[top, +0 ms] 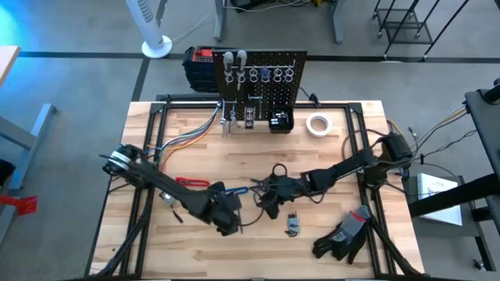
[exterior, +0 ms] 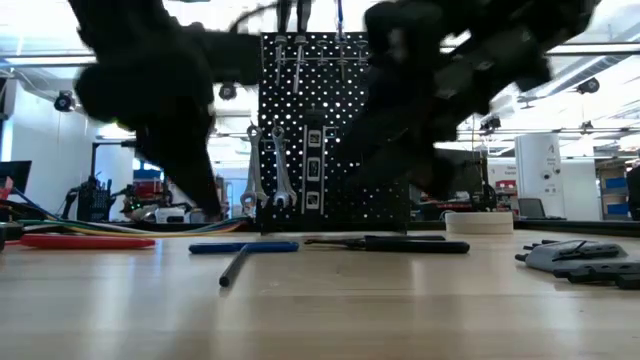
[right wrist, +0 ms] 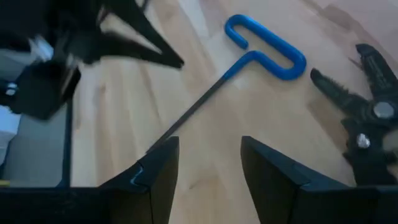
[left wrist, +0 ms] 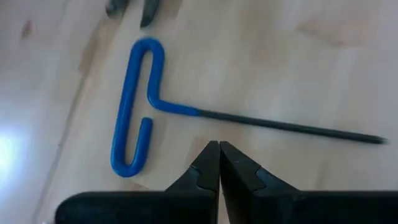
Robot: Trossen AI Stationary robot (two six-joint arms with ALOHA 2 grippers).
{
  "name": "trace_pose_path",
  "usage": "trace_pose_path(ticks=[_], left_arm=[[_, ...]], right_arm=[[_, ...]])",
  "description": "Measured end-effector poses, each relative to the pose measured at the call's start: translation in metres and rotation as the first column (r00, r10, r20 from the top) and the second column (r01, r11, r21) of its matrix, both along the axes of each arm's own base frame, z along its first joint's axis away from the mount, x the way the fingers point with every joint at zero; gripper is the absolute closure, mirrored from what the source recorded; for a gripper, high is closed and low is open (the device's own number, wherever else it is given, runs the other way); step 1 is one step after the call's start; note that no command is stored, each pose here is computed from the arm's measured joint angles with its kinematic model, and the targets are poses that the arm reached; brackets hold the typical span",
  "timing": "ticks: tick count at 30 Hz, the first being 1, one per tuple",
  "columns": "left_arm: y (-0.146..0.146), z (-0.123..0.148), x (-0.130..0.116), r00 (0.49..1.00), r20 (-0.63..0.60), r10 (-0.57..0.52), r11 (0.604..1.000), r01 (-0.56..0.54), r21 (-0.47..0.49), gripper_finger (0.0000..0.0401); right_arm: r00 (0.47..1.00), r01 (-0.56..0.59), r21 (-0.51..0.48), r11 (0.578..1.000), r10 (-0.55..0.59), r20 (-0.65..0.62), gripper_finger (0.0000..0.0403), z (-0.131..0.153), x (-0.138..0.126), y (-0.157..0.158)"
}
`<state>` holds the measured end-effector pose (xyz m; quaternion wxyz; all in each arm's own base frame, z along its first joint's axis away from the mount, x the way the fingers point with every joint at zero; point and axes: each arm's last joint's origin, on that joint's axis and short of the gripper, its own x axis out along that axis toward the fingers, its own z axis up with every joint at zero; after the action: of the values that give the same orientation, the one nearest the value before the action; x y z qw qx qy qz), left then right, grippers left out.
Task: Hang tools onto peg board
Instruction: Hang the pick tool on the peg board
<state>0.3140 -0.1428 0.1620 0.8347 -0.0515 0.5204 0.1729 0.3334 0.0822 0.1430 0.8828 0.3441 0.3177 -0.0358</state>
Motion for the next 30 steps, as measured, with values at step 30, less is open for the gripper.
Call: trace_pose_path(ticks=[30], left_arm=[[0.023, -0.056, -0.011, 0.986, 0.052, 0.157, 0.983, -0.161, 0.086, 0.0401]], right_arm=[[0.971, -0.075, 0.031, 0.997, 0.080, -0.225, 0.0262, -0.041, 0.075, -0.068]])
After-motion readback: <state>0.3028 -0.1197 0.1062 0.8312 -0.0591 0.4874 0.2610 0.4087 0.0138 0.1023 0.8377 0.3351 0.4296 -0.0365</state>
